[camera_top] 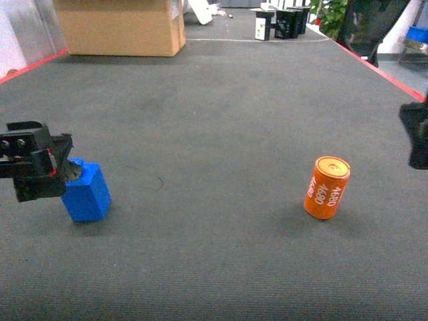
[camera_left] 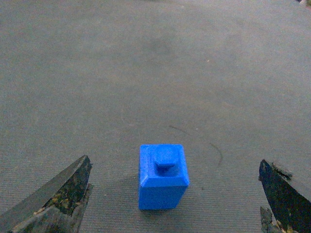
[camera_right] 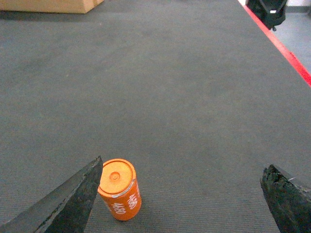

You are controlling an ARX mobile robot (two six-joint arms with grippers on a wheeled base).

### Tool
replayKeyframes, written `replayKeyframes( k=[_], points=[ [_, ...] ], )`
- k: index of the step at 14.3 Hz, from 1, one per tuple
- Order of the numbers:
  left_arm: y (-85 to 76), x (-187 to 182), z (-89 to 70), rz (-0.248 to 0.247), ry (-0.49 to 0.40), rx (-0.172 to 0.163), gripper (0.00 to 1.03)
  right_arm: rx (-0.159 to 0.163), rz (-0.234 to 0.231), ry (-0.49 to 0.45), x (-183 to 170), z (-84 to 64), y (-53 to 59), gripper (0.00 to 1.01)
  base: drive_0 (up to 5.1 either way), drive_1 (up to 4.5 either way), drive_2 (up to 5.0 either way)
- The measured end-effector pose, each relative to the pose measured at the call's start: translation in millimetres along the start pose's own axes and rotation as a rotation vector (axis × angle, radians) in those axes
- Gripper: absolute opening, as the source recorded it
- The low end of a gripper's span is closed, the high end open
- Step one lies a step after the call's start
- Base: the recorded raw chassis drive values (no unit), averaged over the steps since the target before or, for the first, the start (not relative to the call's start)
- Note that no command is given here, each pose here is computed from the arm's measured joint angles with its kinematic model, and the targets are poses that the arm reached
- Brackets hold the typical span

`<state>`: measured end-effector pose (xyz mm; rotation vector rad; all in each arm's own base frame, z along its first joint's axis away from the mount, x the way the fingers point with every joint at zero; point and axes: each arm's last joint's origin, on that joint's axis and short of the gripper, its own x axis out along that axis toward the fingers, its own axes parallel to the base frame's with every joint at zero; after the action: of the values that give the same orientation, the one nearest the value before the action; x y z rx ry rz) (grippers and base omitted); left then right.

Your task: Sort blue parts and orange caps into right shelf containers

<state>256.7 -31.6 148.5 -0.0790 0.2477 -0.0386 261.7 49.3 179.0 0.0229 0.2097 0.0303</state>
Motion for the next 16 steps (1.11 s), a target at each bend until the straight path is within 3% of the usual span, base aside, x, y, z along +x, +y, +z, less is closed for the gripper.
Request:
replayKeyframes(
  k=[4,7,16],
  points=[
    [0.8,36,-12.7,0.013,0.068,0.004,0.98,-0.009,0.023,0.052,37,-11.6,13.8,0.98,0.0,0.0,0.0],
    [-1.4,63,-21.3,0.021,0.1,0.015,0.98,-0.012,0.046,0.118,70,-30.8,29.6,0.98,0.0,0.0,0.0],
    [-5.1,91,-51.7,0.022,0.204,0.054,0.98,0.0,0.04,0.197,99,-61.6,36.1,0.98,0.0,0.0,0.0]
  ],
)
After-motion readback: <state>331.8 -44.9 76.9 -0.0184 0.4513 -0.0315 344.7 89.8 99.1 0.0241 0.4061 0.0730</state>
